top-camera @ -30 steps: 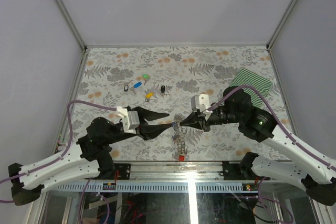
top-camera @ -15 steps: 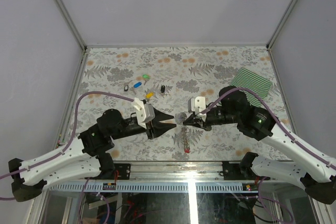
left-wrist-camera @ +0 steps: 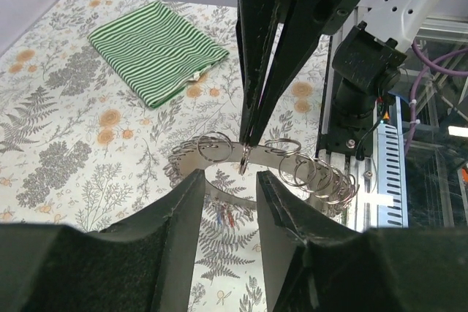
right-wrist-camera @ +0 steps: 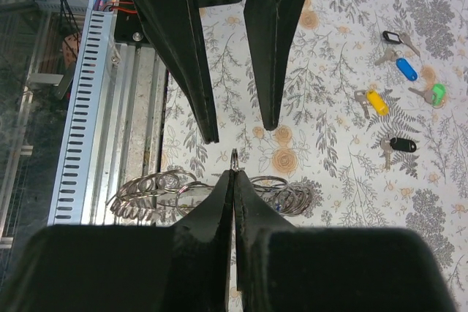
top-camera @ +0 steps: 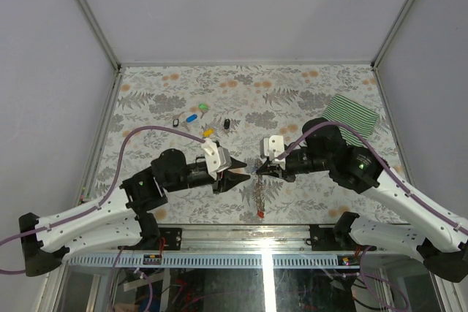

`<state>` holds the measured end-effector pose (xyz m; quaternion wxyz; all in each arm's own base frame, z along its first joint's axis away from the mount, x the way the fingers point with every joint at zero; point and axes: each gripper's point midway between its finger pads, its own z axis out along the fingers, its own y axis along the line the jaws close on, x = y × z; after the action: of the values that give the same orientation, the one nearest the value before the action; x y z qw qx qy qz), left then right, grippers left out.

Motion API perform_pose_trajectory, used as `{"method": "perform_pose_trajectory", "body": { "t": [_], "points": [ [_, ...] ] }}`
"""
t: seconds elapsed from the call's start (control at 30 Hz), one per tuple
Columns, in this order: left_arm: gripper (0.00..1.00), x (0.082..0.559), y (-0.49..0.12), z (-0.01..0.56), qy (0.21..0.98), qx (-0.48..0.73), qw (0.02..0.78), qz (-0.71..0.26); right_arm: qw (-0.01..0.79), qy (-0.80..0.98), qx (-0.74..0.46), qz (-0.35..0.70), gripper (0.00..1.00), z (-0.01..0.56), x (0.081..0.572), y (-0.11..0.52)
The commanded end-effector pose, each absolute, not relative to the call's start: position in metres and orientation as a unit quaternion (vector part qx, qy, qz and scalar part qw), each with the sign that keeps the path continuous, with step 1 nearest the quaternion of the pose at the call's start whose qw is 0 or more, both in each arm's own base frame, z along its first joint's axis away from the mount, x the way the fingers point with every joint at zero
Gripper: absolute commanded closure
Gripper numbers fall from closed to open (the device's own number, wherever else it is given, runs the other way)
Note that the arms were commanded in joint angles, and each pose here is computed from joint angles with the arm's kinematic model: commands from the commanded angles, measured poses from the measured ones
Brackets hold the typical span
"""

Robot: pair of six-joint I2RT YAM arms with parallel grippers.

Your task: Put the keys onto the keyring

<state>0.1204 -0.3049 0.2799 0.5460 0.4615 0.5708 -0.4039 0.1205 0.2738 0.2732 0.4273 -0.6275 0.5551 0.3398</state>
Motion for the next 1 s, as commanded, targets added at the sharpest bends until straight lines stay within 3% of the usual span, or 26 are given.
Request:
{"method": "perform_pose_trajectory", "body": {
  "t": [0.0, 0.43, 0.97],
  "points": [
    [0.65, 0.122, -0.312, 0.295, 0.557, 0.457, 0.558, -0.411, 0.461, 0.516, -0.633, 0.347, 1.00, 0.305, 0.120, 0.282],
    [0.69, 0.121, -0.320, 0.293, 0.545, 0.477, 0.553, -0.410, 0.448, 0.513, -0.639, 0.357, 1.00, 0.304, 0.119, 0.287],
    [0.85, 0.110, -0.325, 0.284, 0.531, 0.523, 0.524, -0.413, 0.449, 0.511, -0.637, 0.362, 1.00, 0.306, 0.119, 0.289]
  ]
}}
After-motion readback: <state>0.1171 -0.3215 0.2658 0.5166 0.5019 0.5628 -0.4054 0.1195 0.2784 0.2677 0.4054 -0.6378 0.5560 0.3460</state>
